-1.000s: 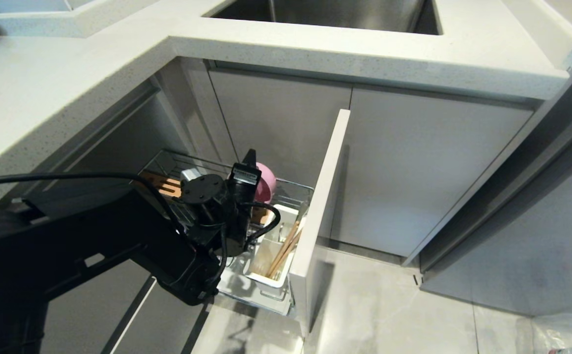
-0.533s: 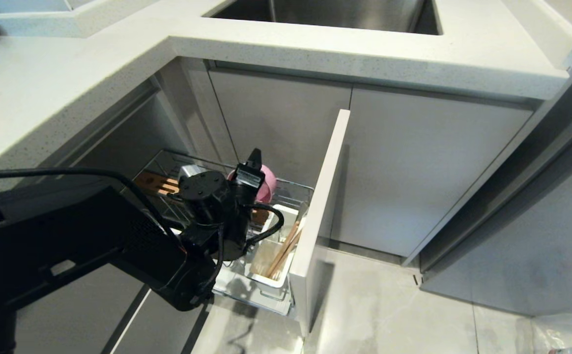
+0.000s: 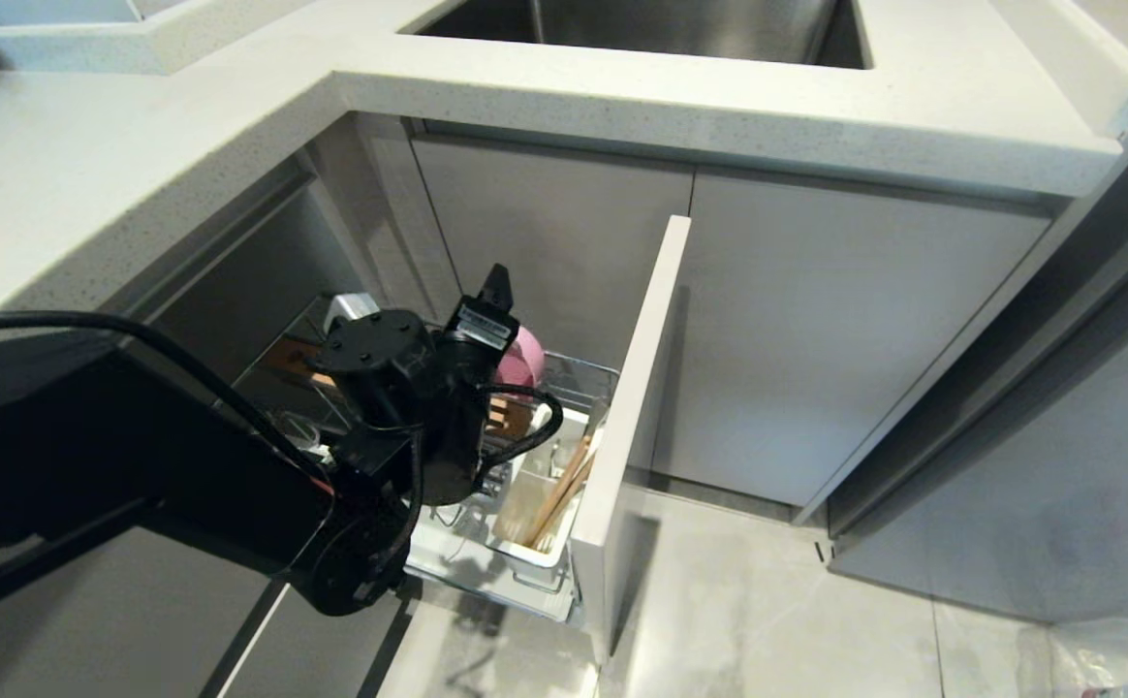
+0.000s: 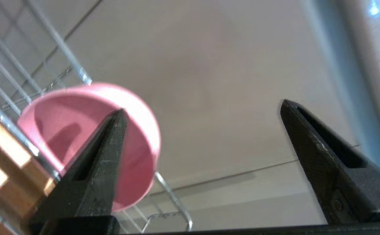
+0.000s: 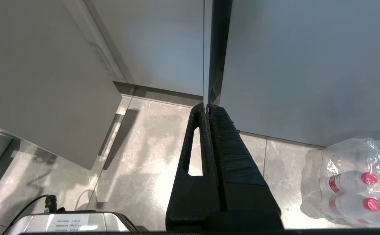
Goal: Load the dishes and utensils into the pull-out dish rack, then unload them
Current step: Pick up the bowl and place it in the cupboard, then pick up the chopsticks and place it in the cupboard
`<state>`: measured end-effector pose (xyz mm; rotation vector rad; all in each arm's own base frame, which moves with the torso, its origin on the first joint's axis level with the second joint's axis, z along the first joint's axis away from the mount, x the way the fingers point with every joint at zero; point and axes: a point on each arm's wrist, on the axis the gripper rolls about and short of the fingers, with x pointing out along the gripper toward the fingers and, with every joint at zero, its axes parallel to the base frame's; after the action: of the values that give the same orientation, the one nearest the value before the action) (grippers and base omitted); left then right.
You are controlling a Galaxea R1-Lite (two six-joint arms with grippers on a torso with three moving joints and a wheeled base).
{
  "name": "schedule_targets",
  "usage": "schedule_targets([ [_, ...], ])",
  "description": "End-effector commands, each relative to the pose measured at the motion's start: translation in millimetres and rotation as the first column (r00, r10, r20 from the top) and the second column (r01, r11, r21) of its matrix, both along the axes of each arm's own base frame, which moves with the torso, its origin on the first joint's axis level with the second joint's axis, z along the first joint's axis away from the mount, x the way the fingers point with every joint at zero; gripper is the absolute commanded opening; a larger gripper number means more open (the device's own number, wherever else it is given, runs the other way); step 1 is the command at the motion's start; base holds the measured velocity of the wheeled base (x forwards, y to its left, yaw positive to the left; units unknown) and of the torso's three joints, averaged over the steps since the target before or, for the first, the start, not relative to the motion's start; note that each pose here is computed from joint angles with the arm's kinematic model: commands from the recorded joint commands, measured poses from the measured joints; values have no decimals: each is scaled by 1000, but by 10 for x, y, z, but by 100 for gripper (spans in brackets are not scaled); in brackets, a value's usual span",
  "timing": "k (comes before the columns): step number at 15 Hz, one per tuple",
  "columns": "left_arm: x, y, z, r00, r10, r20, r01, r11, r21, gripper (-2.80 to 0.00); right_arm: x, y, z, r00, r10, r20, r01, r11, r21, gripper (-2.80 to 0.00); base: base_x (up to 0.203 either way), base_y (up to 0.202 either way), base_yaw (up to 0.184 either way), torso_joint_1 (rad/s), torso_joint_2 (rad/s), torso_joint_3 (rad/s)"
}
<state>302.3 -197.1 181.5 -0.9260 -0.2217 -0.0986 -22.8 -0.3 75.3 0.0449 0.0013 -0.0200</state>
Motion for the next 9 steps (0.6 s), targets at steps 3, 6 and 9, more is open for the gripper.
schedule_targets([
  [3, -106, 41, 200, 999, 8, 45, -8, 1000, 1, -280, 1, 0, -4, 1000, 0, -1, 0, 1000, 0, -280, 0, 0, 0, 0, 0, 0],
  [6, -199, 85, 365, 996, 36, 85, -46, 992, 122, -280, 1, 0, -4, 1000, 0, -1, 0, 1000, 0, -280, 0, 0, 0, 0, 0, 0],
  [9, -315, 152, 591, 987, 63, 150, -98, 965, 242, -280, 1, 0, -4, 1000, 0, -1, 0, 1000, 0, -280, 0, 0, 0, 0, 0, 0],
])
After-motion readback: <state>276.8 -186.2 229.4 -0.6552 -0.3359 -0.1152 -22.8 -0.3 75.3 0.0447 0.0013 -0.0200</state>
